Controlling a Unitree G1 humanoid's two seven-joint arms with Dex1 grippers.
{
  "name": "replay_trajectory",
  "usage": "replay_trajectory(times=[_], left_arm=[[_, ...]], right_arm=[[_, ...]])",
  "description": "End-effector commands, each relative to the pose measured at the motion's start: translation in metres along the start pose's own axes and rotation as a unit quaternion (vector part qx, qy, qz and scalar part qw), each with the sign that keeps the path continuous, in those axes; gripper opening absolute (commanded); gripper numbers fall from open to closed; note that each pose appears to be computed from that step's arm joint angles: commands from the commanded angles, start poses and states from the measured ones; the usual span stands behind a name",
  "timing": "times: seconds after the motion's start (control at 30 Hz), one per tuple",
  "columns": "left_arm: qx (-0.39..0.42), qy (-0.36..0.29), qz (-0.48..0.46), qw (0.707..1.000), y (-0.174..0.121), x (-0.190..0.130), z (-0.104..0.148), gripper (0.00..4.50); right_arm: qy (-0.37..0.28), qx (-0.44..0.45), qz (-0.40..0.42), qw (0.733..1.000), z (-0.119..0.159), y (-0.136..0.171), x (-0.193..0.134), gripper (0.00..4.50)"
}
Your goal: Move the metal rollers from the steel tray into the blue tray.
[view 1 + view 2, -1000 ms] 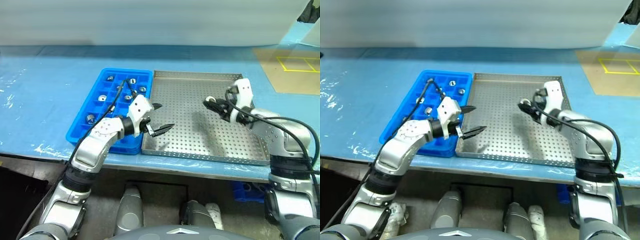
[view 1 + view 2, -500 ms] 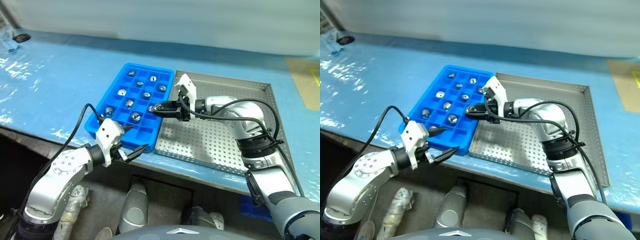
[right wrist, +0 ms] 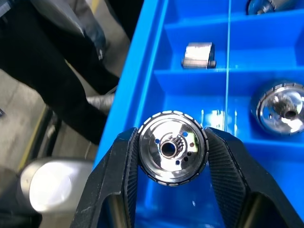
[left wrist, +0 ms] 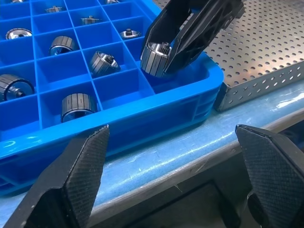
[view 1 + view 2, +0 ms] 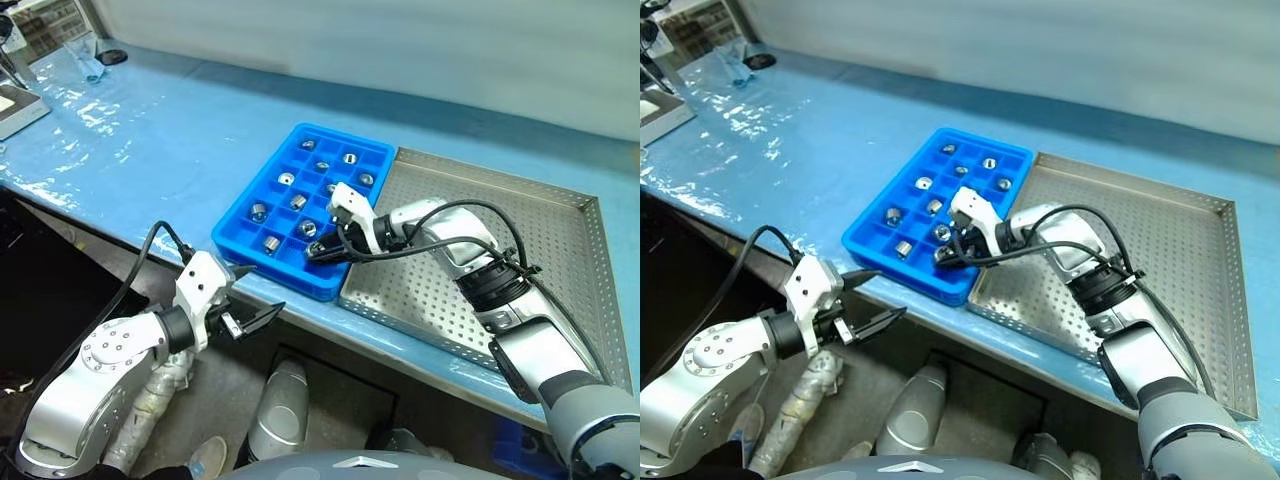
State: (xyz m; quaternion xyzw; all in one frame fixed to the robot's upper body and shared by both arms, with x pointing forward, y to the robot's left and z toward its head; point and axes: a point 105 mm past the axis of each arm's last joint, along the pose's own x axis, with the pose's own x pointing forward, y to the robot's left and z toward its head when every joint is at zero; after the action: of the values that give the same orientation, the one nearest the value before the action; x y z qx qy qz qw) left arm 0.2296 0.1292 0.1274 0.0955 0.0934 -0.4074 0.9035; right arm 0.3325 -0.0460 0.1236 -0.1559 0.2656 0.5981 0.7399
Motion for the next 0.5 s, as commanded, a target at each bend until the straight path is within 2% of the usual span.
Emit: replay_trajectory(times=[0.03, 0.07, 0.1, 0.2, 0.23, 0.27, 0.37, 0.5], left_arm=[[0.015, -0.019, -0.007, 1.0, -0.004, 0.001, 0.012, 4.5], [0.016, -0.021, -0.007, 1.0, -0.003, 0.003, 0.013, 4.5], [0.017, -0.022, -0.008, 1.0, -0.002, 0.004, 0.014, 4.5], [-0.018, -0.061, 0.015, 0.998, 0.009, 0.01, 0.026, 4.5], [-0.024, -0.069, 0.023, 0.997, 0.012, 0.012, 0.029, 4.5], [-0.025, -0.072, 0.027, 0.997, 0.014, 0.014, 0.031, 4.5], [-0.034, -0.088, 0.036, 0.995, 0.018, 0.026, 0.036, 4.5], [-0.037, -0.125, 0.042, 0.991, 0.022, 0.045, 0.049, 4.5]], right_arm=[[0.022, -0.04, -0.001, 0.999, 0.003, -0.002, -0.009, 1.69], [0.032, -0.054, -0.007, 0.998, 0.001, -0.004, -0.01, 1.69], [0.039, -0.065, -0.011, 0.997, -0.001, -0.005, -0.011, 2.41], [-0.051, -0.054, 0.007, 0.997, 0.025, 0.003, -0.013, 3.43], [-0.103, -0.052, 0.008, 0.993, 0.041, 0.005, -0.019, 3.74], [-0.141, -0.048, 0.002, 0.989, 0.051, 0.005, -0.025, 3.74], [-0.268, 0.001, -0.12, 0.956, 0.073, -0.028, -0.053, 3.74], [-0.36, 0.057, -0.229, 0.903, 0.063, -0.051, -0.091, 3.74]])
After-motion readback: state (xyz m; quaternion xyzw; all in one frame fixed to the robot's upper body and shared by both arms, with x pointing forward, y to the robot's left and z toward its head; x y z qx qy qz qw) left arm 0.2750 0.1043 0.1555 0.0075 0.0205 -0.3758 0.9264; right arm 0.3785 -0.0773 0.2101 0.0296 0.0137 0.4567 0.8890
